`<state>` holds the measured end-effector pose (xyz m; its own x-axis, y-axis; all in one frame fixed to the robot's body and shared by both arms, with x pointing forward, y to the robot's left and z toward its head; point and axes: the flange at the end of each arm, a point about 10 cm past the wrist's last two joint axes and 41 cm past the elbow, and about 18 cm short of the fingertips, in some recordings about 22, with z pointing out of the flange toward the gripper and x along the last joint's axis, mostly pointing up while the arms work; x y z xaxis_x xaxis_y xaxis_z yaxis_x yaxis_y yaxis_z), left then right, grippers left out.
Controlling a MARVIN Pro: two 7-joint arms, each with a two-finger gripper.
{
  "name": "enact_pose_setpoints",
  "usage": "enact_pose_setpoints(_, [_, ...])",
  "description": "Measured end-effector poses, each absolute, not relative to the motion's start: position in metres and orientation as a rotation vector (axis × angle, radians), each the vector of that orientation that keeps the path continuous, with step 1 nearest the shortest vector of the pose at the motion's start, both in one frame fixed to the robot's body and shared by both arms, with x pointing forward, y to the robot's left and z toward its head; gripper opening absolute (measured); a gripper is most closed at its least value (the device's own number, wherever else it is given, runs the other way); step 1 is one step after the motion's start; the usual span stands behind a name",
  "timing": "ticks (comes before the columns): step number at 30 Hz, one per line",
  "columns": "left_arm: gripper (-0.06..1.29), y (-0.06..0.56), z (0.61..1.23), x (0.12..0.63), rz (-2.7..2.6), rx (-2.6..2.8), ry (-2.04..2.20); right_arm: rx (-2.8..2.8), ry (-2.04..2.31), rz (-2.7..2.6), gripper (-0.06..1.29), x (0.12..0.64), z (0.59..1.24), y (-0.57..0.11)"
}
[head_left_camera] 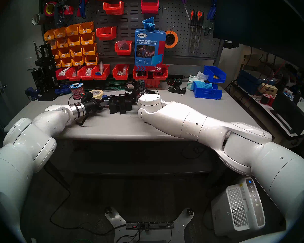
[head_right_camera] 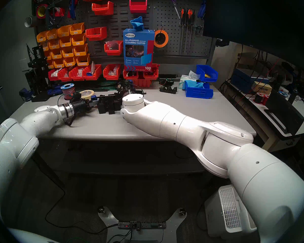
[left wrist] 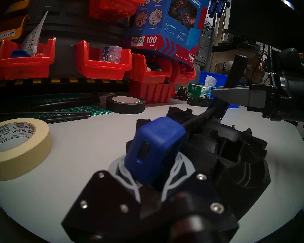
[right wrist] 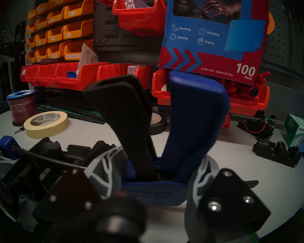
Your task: Clamp the two 3D printed pieces together with the clamp
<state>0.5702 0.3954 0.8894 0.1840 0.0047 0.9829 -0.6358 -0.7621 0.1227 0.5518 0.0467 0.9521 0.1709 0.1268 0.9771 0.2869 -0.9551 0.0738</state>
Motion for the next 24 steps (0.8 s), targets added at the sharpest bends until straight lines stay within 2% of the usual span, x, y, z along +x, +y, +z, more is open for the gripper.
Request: enact_pose_setpoints(24, [0.11,0.3971,0.8893,0.5699,1.625,1.951,-0.582,-2.314,-0.379,-1.899,0.48,0.5496,0.9527,0.0514])
